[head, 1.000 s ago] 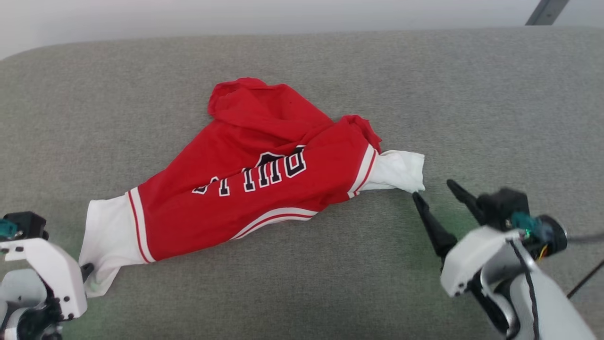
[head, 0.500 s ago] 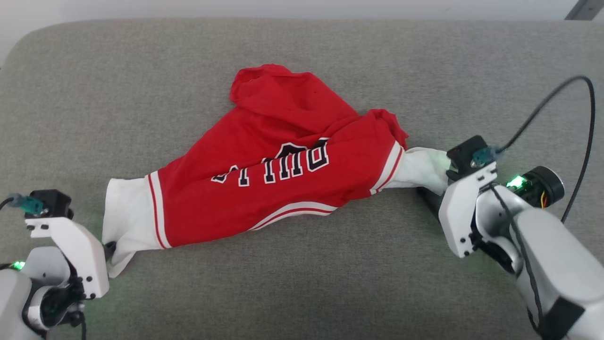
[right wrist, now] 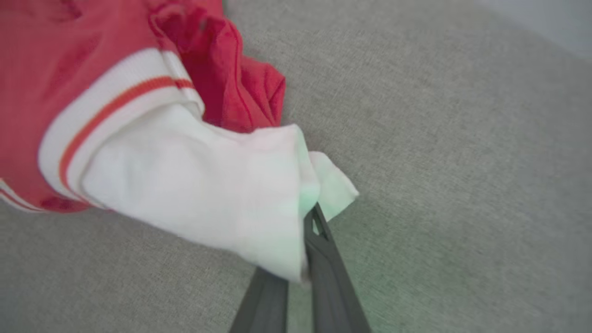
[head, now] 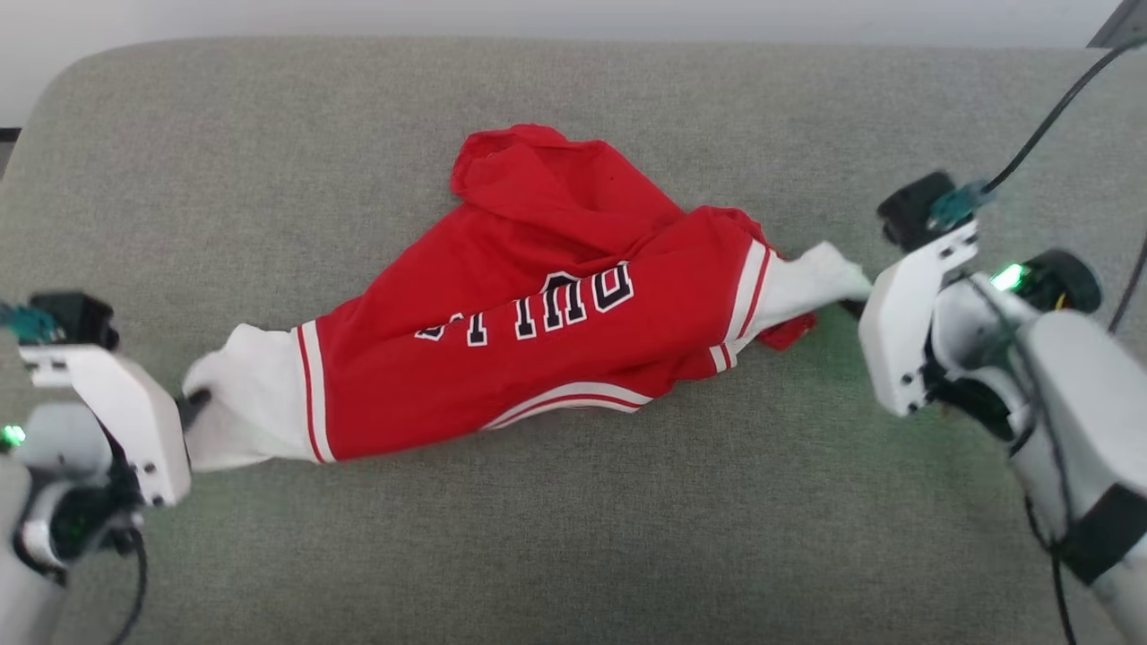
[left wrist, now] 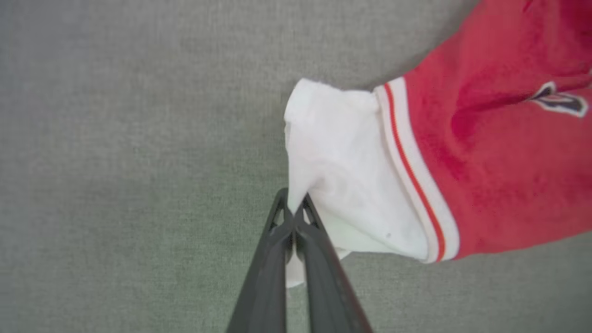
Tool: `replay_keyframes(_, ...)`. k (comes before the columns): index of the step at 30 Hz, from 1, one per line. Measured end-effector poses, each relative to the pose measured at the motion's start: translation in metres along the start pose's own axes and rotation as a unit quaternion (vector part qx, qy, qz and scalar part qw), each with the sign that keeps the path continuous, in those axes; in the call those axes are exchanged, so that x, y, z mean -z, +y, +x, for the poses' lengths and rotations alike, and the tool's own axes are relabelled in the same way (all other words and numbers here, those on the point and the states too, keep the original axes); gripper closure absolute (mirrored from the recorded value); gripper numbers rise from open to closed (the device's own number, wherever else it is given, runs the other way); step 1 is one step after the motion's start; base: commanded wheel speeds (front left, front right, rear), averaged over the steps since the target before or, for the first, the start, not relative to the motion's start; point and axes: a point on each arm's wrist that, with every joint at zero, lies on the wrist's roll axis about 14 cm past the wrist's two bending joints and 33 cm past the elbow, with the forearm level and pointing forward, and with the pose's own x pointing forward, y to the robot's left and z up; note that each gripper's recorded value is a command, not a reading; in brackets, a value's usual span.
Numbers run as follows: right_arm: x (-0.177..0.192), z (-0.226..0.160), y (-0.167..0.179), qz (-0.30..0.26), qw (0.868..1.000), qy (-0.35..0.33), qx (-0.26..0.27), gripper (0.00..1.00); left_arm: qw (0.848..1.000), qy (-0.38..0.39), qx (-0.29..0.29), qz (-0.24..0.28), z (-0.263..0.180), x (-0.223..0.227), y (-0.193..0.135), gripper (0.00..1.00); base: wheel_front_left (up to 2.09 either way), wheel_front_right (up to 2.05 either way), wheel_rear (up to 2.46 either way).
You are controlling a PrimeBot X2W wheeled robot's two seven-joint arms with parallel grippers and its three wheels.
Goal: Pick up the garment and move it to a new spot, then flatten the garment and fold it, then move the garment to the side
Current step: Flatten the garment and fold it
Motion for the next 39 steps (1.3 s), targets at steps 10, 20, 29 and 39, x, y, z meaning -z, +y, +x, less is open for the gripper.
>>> replay_keyframes(10, -0.089, -0.053, -0.004, 0.01, 0.992, -0.121, -0.017, 1.0, 0.992, -0.106, 0.015, 0.064, -0.047, -0.109, -0.021, 1.0, 0.0, 0.0, 0.0)
replay_keyframes(20, -0.167, -0.117, -0.003, -0.006, 0.975, -0.224, -0.008, 1.0, 0.972, -0.204, 0.029, 0.115, -0.105, -0.199, -0.055, 1.0, 0.0, 0.0, 0.0)
replay_keyframes(29, -0.22, -0.177, 0.004, -0.018, 0.953, -0.301, 0.007, 1.0, 0.948, -0.283, 0.037, 0.14, -0.16, -0.257, -0.085, 1.0, 0.0, 0.0, 0.0)
replay_keyframes(39, -0.252, -0.209, 0.002, -0.022, 0.936, -0.349, 0.026, 1.0, 0.93, -0.334, 0.054, 0.142, -0.189, -0.294, -0.108, 1.0, 0.0, 0.0, 0.0)
